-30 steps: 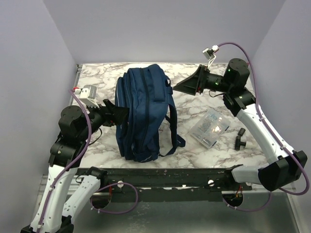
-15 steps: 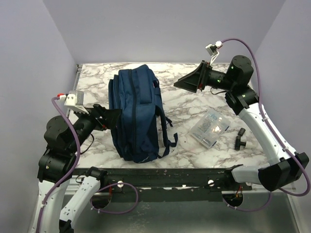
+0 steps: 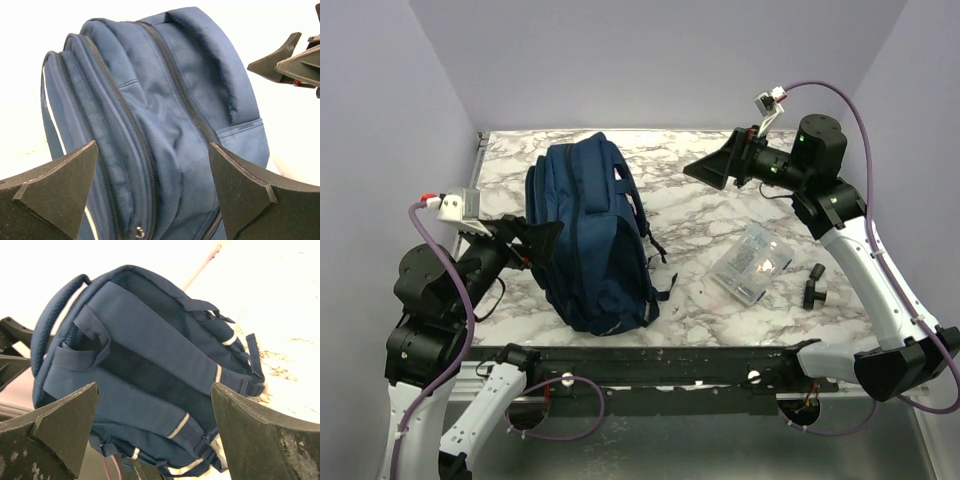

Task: Pack the student bag
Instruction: Adjust the student bag at the center of the board.

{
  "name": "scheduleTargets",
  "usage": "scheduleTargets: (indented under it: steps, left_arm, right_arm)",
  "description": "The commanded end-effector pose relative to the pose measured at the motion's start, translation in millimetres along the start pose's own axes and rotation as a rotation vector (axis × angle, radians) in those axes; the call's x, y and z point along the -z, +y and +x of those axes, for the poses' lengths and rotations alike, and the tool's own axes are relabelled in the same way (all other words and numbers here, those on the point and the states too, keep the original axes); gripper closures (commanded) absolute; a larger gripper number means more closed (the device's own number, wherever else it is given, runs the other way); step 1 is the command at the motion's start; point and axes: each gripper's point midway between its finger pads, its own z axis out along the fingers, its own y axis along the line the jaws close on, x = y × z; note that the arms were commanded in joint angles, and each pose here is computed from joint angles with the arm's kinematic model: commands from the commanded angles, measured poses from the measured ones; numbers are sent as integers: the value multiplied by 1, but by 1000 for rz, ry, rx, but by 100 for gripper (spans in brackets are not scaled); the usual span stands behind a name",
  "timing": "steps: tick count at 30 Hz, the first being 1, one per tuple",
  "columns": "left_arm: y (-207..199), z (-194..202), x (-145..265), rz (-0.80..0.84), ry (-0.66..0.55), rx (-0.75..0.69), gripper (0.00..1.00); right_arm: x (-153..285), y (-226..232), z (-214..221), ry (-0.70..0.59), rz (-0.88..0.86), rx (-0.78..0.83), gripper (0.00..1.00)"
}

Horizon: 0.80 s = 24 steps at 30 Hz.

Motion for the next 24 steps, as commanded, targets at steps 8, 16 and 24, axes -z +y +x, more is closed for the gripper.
scheduleTargets:
  steps: [8,16,24]
  left_arm:
    - [-7,10,-16,53,63,16,11]
    - [-18,9,-22,110,66,58,14]
    - [-19,-24,-2,66,-27,-18,6]
  right_arm:
    - [7,-2,0,-10,46,27,2]
    - [8,-3,6,1,49,22,2]
    - [13,-7,1,-26,94,42,0]
